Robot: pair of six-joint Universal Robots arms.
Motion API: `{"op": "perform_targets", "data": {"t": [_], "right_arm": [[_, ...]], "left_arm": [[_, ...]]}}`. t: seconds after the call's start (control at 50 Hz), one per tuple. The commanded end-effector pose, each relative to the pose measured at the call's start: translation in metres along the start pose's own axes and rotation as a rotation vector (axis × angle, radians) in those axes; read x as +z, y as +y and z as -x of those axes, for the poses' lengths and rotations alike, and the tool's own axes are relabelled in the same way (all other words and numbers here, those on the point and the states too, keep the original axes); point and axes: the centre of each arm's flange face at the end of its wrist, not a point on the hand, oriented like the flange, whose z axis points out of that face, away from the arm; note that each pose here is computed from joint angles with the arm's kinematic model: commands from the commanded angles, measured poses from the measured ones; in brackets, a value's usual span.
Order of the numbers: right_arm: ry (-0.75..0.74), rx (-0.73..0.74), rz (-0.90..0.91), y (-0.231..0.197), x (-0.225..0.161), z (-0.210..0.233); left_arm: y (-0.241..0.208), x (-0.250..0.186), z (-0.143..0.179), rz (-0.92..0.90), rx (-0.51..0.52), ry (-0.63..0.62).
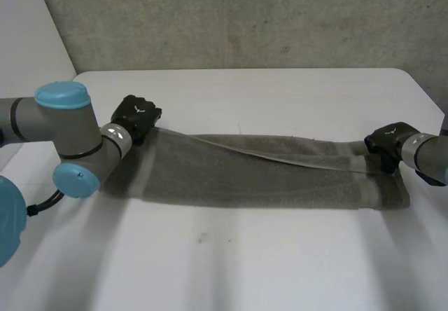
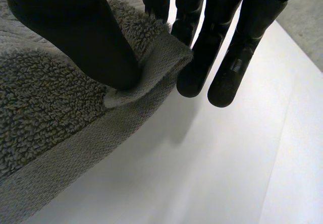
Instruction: Fold the towel.
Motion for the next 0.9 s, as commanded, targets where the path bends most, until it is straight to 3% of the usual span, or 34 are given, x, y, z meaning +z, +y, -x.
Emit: {"op": "perform_targets", "data": {"t": [0.02, 0.16, 0.32, 0.44, 0.56, 0.9], "right_arm": [[0.066, 0.034, -0.052, -0.006, 0.011, -0.009], [0.137, 0.080, -0.107, -0.027, 0.003, -0.027], [0.262, 0.192, -0.321, -0.080, -0.049, -0.063], [0.277, 0.196, -0.449, -0.099, -0.089, -0.066], [0.143, 0.207, -0.374, -0.076, -0.090, -0.038], [-0.001, 0.208, -0.154, 0.029, -0.082, 0.012]], "left_arm": [[-0.002, 0.007, 0.003, -0.016, 0.003, -0.011], [-0.019, 0.009, 0.006, -0.045, 0.016, -0.056], [-0.052, 0.000, 0.024, -0.082, 0.012, -0.154], [-0.080, -0.024, 0.046, -0.122, -0.120, -0.194], [-0.082, -0.057, 0.049, -0.083, -0.274, -0.163], [-0.051, -0.136, 0.031, -0.030, -0.450, -0.176]]}}
